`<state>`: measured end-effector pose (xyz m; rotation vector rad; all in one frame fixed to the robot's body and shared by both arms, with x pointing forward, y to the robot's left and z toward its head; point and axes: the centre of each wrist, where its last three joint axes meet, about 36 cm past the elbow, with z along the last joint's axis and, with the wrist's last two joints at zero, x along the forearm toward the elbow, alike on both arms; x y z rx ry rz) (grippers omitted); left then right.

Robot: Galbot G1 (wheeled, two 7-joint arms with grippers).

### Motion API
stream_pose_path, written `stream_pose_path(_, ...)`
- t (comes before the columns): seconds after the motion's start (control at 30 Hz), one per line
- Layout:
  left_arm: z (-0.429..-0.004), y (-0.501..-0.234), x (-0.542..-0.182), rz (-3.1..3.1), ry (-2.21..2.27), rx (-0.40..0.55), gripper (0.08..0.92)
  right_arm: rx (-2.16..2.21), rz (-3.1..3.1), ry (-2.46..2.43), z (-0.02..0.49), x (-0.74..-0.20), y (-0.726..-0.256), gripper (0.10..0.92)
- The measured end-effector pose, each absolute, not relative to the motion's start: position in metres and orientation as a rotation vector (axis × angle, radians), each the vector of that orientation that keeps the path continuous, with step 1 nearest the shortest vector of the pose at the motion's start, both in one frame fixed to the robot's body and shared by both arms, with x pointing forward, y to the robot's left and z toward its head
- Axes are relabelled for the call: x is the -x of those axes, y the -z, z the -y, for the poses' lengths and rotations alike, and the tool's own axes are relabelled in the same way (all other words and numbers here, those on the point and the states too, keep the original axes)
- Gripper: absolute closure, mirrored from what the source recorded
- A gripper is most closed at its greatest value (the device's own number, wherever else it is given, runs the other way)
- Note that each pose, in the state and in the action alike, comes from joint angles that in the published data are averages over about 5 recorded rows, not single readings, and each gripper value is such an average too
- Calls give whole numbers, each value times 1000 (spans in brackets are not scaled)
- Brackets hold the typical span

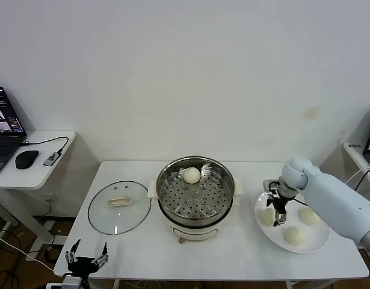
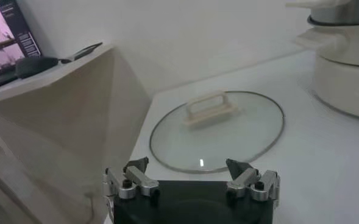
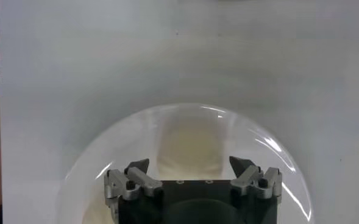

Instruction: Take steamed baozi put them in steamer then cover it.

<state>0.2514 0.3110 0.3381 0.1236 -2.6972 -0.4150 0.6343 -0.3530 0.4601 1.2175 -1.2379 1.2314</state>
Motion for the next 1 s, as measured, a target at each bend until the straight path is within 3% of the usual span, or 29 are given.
stream_pose_path(0.3,-309,-337,-251,2695,413,-117,177,-1208,1244,-1223,354,-634,-456,215)
stream_pose_path(0.63,-308,-336,-252,2696,410,-114,177,-1201,1258,-1209,358,-634,-454,408)
stream_pose_path(1.0,-305,-337,-254,2703,408,-106,177,-1186,1298,-1215,366,-636,-490,413)
